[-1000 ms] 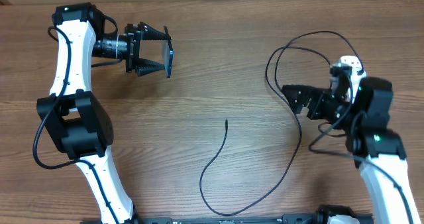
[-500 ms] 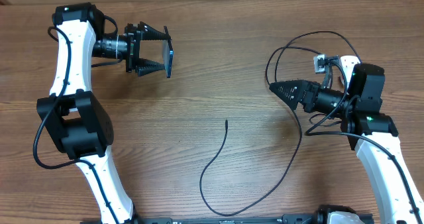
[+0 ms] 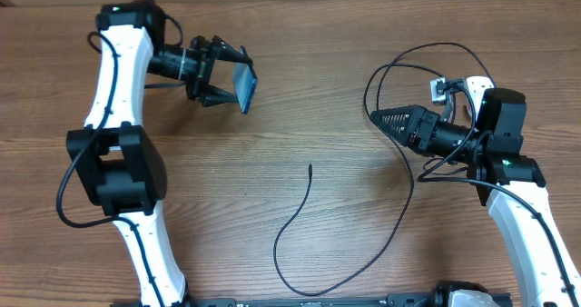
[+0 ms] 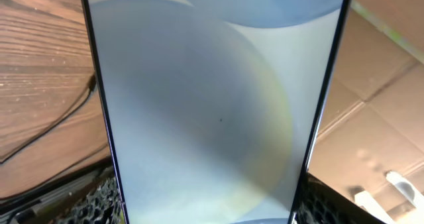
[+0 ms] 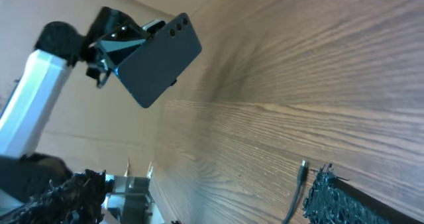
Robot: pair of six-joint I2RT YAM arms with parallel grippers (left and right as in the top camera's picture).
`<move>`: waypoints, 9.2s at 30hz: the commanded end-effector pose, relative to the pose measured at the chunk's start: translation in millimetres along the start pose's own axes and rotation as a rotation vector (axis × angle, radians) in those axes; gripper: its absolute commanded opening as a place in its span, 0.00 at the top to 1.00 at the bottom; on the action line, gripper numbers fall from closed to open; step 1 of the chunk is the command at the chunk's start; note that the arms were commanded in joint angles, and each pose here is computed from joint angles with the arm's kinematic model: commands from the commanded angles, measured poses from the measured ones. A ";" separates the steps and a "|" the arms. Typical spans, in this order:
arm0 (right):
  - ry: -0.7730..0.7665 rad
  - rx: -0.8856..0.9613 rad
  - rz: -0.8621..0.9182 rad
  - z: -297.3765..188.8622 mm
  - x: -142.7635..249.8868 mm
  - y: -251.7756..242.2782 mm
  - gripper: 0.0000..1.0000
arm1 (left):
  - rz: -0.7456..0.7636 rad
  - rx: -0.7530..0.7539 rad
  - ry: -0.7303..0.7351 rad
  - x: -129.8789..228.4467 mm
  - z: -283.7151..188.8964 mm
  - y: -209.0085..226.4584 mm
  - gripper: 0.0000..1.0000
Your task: Plug charger to phone and switch on socket
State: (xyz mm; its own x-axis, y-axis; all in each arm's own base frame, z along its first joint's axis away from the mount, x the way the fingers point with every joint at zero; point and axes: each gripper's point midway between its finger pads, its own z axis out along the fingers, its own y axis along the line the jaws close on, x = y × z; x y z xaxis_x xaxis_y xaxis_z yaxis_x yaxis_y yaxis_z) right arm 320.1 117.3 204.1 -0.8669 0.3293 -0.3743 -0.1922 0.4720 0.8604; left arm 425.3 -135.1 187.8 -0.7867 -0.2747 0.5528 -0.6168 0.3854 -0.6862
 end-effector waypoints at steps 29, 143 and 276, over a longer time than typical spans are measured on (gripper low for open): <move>-0.057 0.248 0.096 44.7 7.4 -8.2 0.00 | -0.243 -0.306 -0.262 18.9 136.2 -14.4 0.96; -0.116 0.416 0.111 43.5 -1.6 -49.1 0.96 | -0.255 -0.367 -0.236 96.1 231.1 -17.7 0.00; 0.007 -0.175 1.401 19.5 -43.9 38.7 0.96 | -0.132 -0.184 -0.463 108.8 159.2 -84.1 0.57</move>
State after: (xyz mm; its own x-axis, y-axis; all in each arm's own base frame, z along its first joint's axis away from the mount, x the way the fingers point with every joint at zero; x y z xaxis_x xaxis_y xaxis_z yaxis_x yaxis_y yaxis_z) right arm 358.7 135.5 231.6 -0.4430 0.4907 0.7503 0.7276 -0.2923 0.6207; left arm 386.8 -339.7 212.7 -0.6422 -0.6768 0.3599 -0.7517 0.4641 -0.4686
